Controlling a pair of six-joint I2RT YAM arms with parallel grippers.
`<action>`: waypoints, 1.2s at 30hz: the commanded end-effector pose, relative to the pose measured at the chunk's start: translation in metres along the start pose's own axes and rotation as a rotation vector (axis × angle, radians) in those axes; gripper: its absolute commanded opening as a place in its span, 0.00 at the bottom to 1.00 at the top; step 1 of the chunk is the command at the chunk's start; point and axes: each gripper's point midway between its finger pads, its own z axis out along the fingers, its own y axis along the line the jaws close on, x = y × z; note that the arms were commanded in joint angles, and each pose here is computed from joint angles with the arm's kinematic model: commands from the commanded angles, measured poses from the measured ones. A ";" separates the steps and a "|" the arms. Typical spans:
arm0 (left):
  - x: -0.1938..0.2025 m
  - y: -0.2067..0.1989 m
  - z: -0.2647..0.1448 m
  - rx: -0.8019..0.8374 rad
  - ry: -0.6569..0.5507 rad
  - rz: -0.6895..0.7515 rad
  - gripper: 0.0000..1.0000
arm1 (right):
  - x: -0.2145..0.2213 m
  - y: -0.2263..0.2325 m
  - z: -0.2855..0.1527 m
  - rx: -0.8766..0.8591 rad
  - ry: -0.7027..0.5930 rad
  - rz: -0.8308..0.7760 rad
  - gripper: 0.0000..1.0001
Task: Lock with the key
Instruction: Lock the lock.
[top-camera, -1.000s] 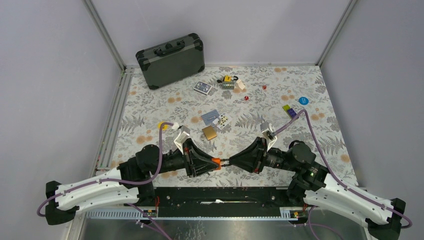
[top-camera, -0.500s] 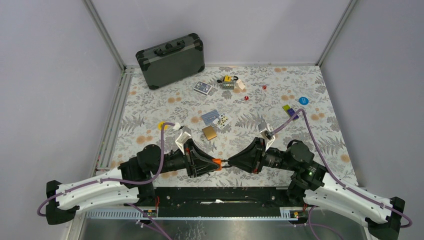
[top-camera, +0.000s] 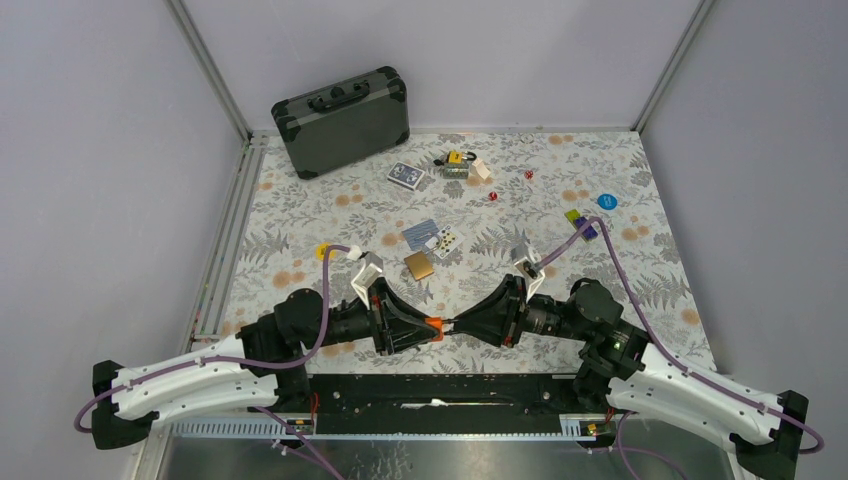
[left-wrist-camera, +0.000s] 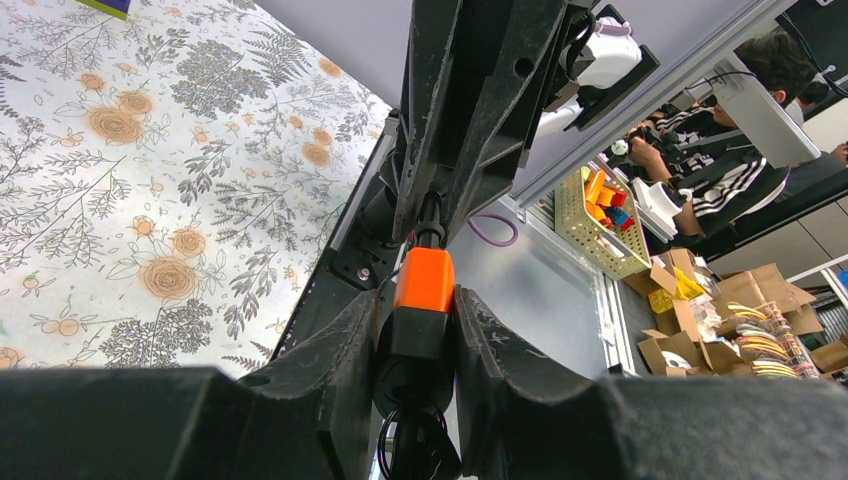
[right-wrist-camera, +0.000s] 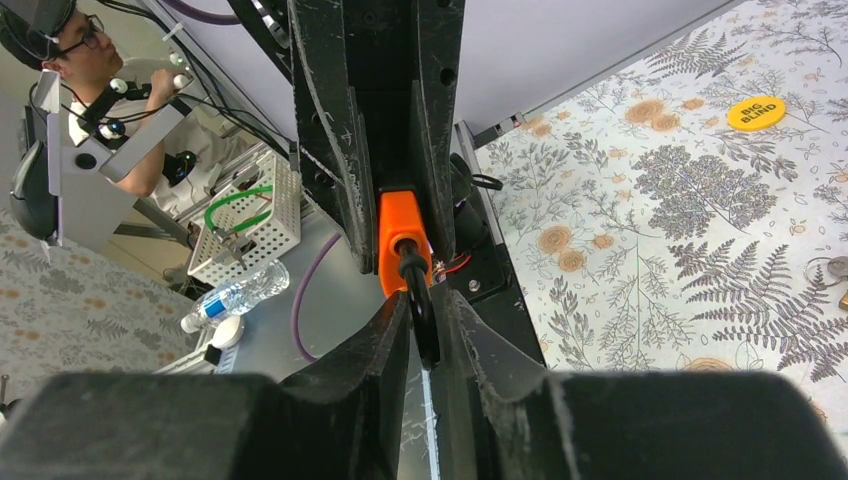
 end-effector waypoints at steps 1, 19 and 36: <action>-0.034 -0.024 -0.003 0.080 -0.121 0.033 0.00 | -0.003 0.004 0.001 -0.021 -0.005 -0.015 0.26; -0.031 -0.016 0.000 0.041 -0.115 0.001 0.00 | 0.000 -0.001 -0.002 0.008 -0.007 -0.015 0.07; -0.032 -0.023 0.003 0.107 -0.146 0.056 0.00 | 0.013 -0.004 0.007 -0.018 0.050 0.021 0.00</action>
